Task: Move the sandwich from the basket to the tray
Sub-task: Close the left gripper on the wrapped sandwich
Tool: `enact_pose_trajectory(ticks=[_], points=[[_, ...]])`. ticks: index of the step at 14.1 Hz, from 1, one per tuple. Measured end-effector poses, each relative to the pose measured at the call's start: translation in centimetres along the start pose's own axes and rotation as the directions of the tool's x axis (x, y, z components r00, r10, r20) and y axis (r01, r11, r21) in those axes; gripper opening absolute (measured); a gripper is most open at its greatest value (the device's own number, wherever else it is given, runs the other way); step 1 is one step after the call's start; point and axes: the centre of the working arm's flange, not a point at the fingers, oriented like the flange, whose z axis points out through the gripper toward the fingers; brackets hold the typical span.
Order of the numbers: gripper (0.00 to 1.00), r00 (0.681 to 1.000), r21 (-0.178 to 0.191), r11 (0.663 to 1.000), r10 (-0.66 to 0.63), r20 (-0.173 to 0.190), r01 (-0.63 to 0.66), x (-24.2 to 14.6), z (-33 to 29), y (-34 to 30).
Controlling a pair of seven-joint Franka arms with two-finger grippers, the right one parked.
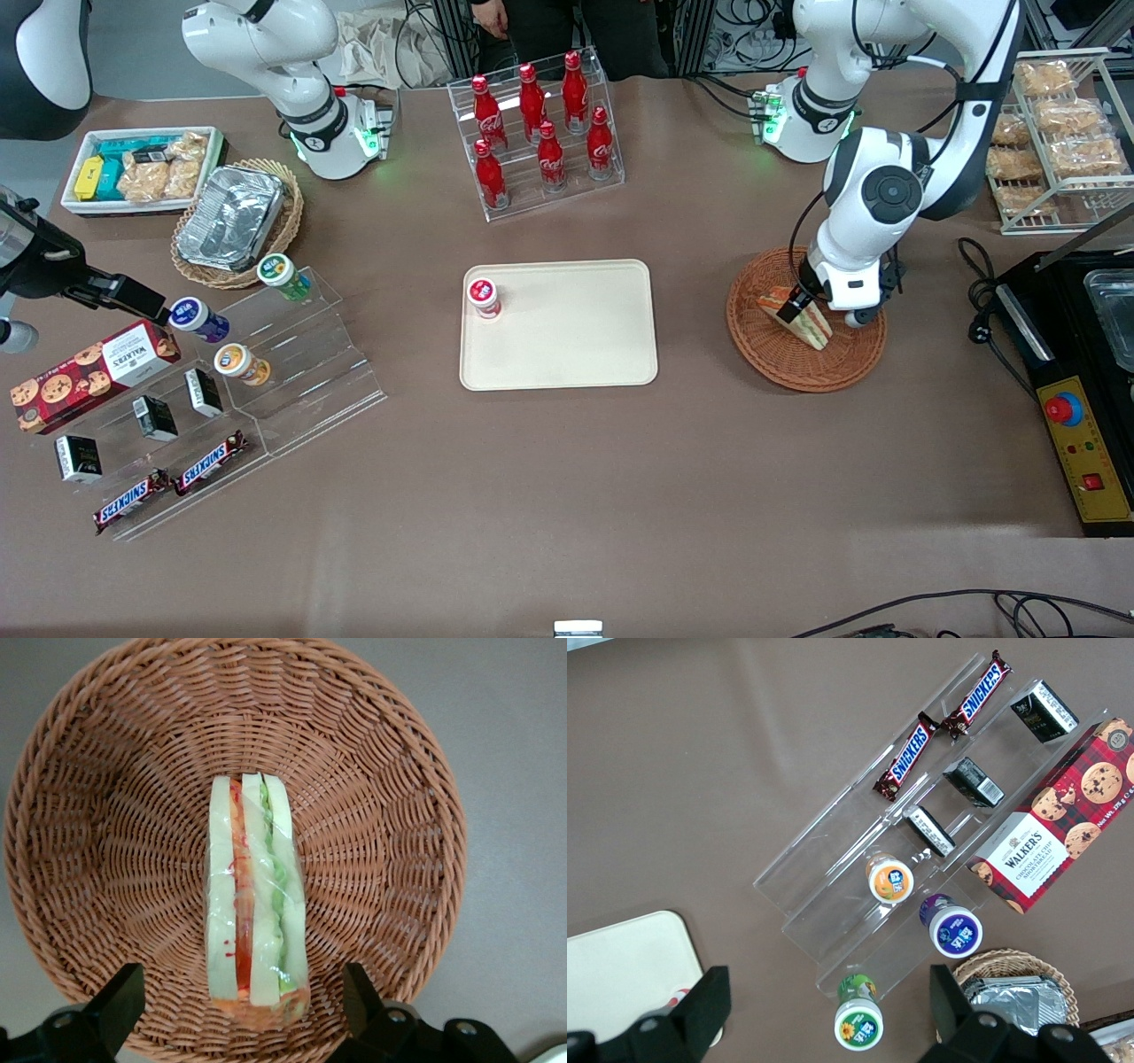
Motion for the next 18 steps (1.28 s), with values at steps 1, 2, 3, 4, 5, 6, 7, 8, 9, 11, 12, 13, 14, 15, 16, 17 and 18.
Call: enact_pose_trajectory(ticks=[1, 2, 3, 4, 5, 6, 7, 8, 9, 11, 12, 13, 14, 15, 16, 17, 18], points=[[1.00, 1.000, -0.004, 1.000, -0.001, 0.000, 0.001, 0.1, 0.4, 0.1], [1.00, 1.000, -0.008, 1.000, -0.002, 0.001, 0.002, 0.1, 0.7, 0.2], [1.00, 1.000, -0.009, 1.000, -0.002, 0.002, 0.002, 0.2, 1.1, 0.2], [1.00, 1.000, -0.008, 1.000, -0.002, 0.005, 0.003, 0.2, 1.5, 0.2], [1.00, 1.000, -0.007, 1.000, -0.002, 0.007, 0.002, 0.2, 2.0, 0.2], [1.00, 1.000, -0.006, 1.000, -0.002, 0.010, 0.002, 0.1, 2.6, 0.2], [1.00, 1.000, -0.009, 1.000, -0.002, 0.011, 0.002, 0.1, 3.1, 0.2], [0.99, 1.000, -0.012, 1.000, -0.002, 0.011, 0.002, 0.1, 3.5, 0.2], [0.96, 1.000, -0.011, 1.000, -0.002, 0.013, 0.002, 0.1, 3.9, 0.2], [0.89, 1.000, -0.012, 1.000, -0.002, 0.015, 0.003, 0.1, 4.4, 0.2], [0.76, 1.000, -0.011, 1.000, 0.000, 0.014, 0.001, 0.1, 4.6, 0.1], [0.66, 1.000, -0.009, 1.000, 0.007, 0.010, -0.007, 0.1, 4.7, 0.1], [0.53, 1.000, -0.008, 1.000, 0.014, 0.003, -0.014, 0.2, 4.8, 0.0], [0.45, 1.000, -0.009, 1.000, 0.023, -0.004, -0.023, 0.3, 4.7, -0.1], [0.39, 0.999, -0.011, 0.999, 0.036, -0.010, -0.036, 0.4, 4.5, -0.1], [0.37, 0.998, -0.017, 0.998, 0.055, -0.019, -0.055, 0.6, 4.1, 0.0], [0.36, 0.997, -0.023, 0.997, 0.071, -0.030, -0.072, 0.7, 3.2, 0.1]])
